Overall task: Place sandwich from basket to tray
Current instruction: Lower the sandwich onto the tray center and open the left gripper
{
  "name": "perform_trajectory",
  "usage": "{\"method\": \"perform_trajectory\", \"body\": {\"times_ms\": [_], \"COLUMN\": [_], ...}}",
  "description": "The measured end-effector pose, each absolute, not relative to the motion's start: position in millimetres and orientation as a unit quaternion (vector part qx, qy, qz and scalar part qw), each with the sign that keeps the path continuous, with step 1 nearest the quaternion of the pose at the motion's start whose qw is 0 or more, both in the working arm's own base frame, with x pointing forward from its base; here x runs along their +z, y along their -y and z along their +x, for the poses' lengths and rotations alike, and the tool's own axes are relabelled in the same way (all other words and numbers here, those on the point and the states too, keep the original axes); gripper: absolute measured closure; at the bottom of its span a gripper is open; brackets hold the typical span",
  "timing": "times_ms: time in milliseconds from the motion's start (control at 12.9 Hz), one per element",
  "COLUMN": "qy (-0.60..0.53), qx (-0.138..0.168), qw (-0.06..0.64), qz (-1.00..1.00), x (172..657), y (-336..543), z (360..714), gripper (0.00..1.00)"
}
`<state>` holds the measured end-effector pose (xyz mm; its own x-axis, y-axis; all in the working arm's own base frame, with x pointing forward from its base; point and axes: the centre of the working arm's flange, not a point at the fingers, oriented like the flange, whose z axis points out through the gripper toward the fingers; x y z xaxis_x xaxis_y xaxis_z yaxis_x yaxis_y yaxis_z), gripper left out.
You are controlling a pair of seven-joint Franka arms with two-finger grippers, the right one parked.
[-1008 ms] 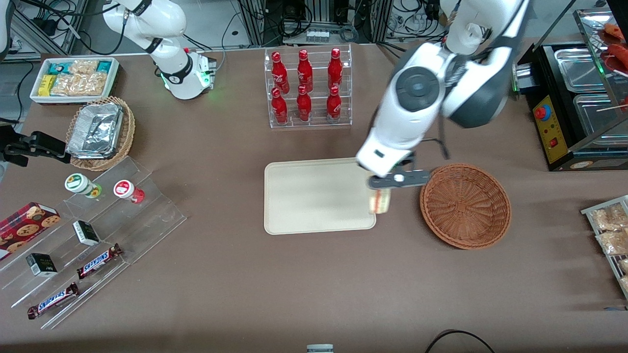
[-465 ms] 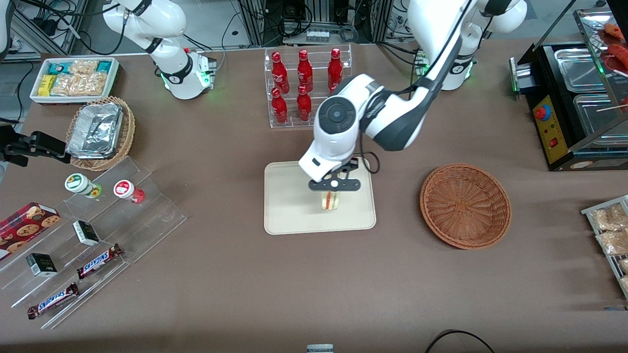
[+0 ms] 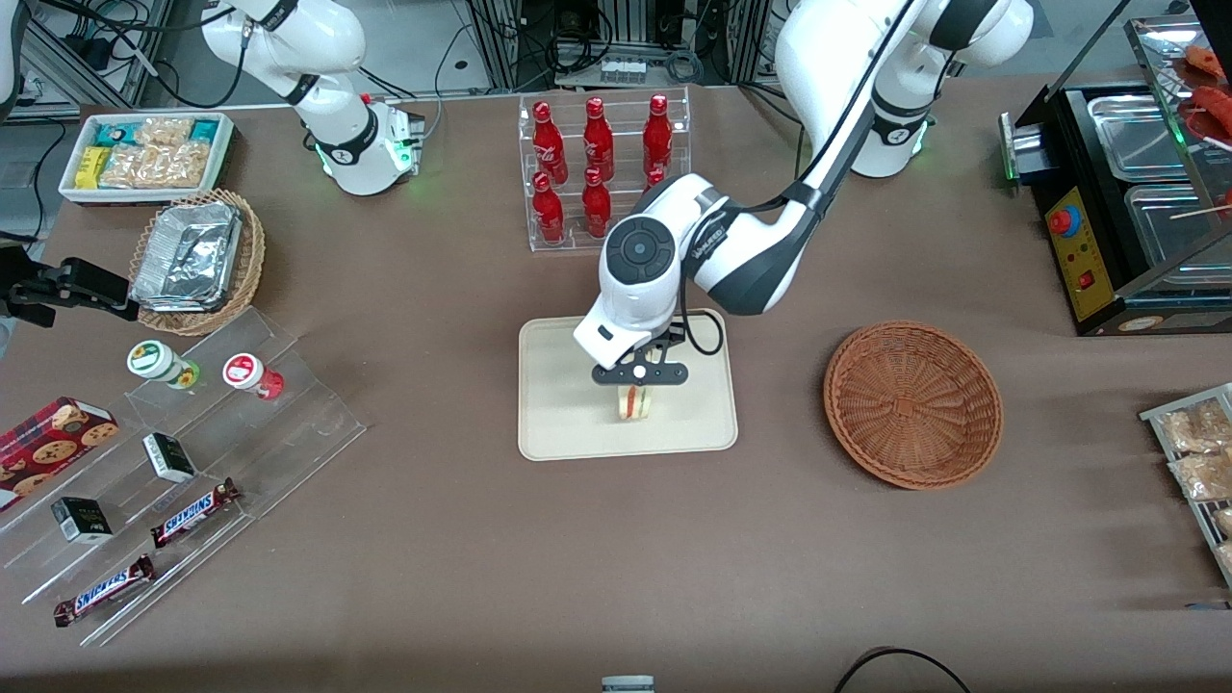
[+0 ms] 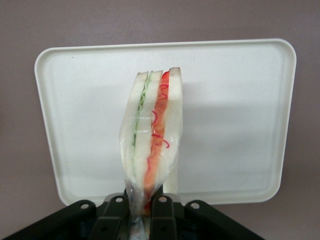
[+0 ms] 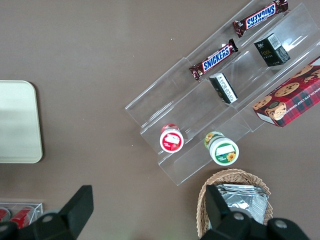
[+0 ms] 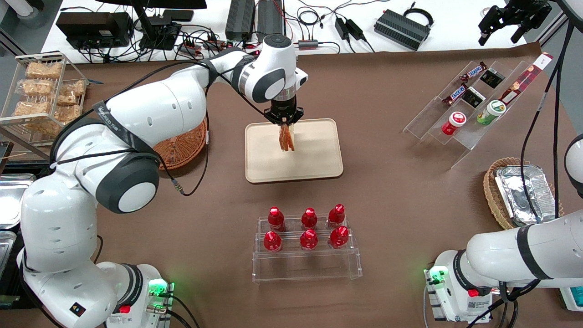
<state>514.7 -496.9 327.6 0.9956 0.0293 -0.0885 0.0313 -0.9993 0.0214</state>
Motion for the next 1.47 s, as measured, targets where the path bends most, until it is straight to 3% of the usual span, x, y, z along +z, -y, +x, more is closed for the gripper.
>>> {"method": "perform_trajectory", "body": {"times_ms": [465,1163,1473], "qy": [-0.032,-0.033,-0.033], "qx": [-0.052,-0.062,-0.062], "qw": [0.004,-0.007,-0.007], "qz": [0.998,0.998,0.998], "x": [276,256,253], "y": [513,522,524], "z": [505,492,492], "gripper": [0.85,0.85,0.46]}}
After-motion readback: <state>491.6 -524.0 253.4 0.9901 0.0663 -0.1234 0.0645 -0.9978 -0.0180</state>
